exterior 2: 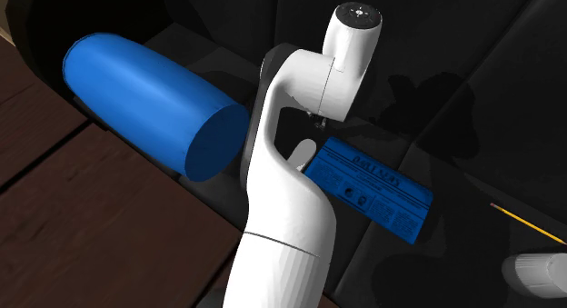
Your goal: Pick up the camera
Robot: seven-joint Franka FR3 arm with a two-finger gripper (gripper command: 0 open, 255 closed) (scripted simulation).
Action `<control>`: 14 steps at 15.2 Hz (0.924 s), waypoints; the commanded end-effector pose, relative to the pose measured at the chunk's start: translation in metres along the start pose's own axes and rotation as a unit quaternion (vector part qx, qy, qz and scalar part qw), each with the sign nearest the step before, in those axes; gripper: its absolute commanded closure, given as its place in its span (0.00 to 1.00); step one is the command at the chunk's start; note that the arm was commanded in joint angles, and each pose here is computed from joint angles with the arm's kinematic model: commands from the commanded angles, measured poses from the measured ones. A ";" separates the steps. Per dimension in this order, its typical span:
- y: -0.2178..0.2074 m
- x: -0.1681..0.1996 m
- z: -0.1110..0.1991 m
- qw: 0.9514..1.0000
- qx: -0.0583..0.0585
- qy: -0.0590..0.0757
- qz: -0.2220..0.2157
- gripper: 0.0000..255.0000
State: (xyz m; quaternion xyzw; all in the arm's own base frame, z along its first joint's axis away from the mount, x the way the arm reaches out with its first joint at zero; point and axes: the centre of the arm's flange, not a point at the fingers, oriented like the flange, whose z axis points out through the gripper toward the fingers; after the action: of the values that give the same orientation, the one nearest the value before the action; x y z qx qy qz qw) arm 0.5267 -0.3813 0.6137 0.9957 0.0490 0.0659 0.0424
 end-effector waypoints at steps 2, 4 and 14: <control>0.000 0.000 0.000 1.000 0.000 0.000 0.000 1.00; 0.000 0.000 0.000 1.000 0.000 0.000 0.000 1.00; 0.004 0.005 -0.041 1.000 0.000 0.000 0.000 1.00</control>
State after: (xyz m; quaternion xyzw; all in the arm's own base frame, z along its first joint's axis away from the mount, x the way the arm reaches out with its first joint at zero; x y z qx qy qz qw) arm 0.5272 -0.3811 0.6496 0.9957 0.0490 0.0656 0.0422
